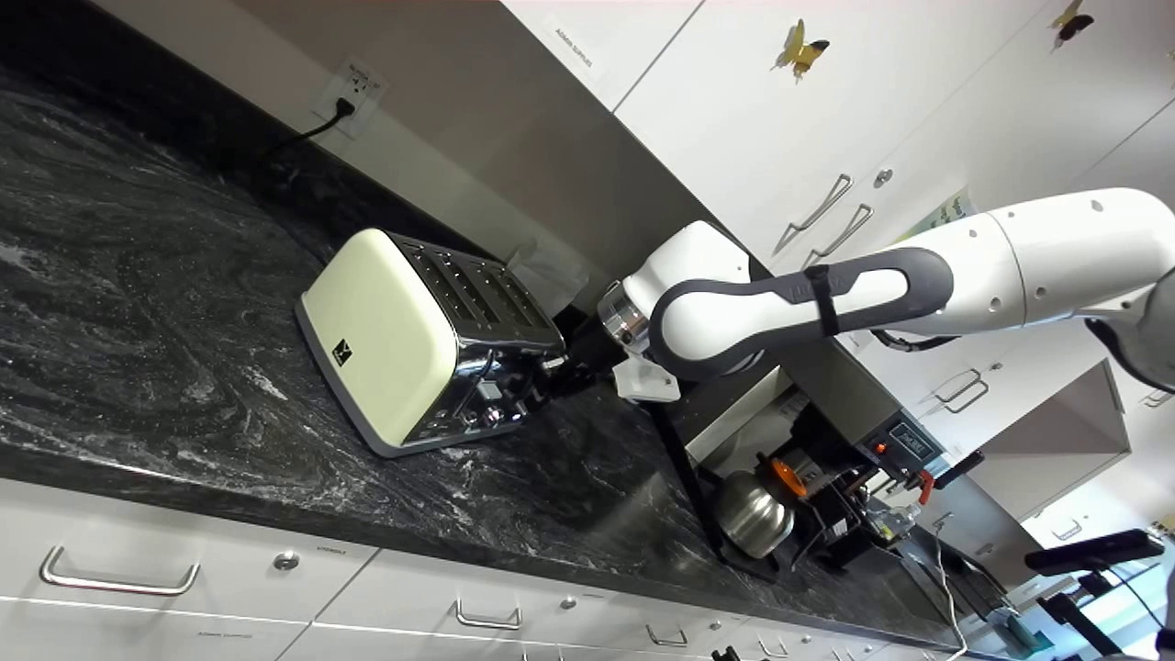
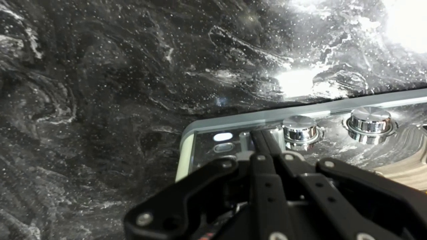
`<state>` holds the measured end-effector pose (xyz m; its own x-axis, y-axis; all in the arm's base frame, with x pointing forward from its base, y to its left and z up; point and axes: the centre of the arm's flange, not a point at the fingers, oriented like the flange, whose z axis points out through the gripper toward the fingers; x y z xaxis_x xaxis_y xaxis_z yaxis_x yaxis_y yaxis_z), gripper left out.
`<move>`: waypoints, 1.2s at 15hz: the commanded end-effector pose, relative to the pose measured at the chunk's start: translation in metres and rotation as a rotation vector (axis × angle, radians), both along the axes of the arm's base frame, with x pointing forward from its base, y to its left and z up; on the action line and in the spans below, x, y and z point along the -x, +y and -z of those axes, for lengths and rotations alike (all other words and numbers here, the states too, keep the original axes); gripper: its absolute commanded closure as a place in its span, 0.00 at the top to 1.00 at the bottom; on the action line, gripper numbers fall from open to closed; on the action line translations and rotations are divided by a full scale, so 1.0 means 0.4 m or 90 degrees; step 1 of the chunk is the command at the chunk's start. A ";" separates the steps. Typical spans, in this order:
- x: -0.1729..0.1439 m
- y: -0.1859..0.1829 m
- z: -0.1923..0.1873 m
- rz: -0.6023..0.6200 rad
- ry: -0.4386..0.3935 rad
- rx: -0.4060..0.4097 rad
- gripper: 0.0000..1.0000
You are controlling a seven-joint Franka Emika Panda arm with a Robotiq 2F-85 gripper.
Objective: Push down the right switch of the toaster
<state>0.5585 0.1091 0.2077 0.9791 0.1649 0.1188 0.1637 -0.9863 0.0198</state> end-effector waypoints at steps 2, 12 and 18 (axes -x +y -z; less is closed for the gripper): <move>-0.041 -0.007 0.076 0.014 -0.006 0.001 0.00; -0.068 0.006 0.119 0.018 0.007 -0.005 0.00; 0.038 0.015 -0.119 0.016 -0.054 0.009 0.00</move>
